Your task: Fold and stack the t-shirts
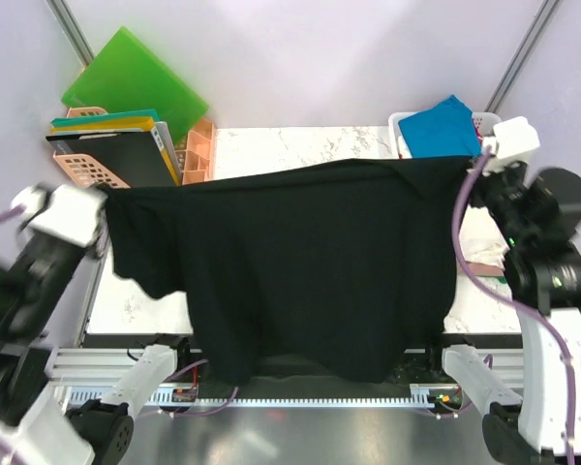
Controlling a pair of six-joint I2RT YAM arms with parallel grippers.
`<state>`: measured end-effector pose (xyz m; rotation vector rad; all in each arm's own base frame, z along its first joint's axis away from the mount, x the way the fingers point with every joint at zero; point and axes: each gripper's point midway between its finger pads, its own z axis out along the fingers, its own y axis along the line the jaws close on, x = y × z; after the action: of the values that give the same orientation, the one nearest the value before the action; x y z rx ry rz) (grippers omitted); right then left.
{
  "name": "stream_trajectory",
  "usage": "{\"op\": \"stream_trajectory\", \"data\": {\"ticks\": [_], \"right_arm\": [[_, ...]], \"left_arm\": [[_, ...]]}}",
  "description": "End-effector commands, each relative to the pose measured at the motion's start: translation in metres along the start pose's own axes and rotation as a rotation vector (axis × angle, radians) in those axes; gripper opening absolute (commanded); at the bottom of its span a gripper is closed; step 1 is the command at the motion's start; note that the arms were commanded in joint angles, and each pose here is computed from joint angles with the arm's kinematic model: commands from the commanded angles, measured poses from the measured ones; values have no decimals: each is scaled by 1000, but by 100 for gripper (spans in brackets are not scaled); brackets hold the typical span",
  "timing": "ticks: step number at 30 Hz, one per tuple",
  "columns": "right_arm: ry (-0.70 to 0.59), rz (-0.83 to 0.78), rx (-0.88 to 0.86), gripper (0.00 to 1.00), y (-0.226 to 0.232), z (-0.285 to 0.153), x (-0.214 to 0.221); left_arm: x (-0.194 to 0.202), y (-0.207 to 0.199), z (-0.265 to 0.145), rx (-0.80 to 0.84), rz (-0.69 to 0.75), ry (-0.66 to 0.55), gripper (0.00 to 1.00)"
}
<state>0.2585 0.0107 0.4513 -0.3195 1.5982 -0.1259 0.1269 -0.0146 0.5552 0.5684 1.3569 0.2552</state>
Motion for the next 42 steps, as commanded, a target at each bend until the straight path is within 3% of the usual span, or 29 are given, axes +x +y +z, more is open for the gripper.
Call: {"op": "stream_trajectory", "data": {"ticks": [1,16,27,33,42], "right_arm": [[79,-40,133,0,-26,31,30],[313,-28,2,0,10,196,168],[307,-5,16,0,38,293,184],[315,-41,19,0,57,314,189],[411,-81,53,0,60,326,236]], "left_arm": [[31,9,45,-49,21,107,2],[163,-70,181,184,-39,328,2],[198,-100,276,289,-154,365,2],[208,-108,295,313,-172,374,2],[211,-120,271,348,-174,364,2]]}}
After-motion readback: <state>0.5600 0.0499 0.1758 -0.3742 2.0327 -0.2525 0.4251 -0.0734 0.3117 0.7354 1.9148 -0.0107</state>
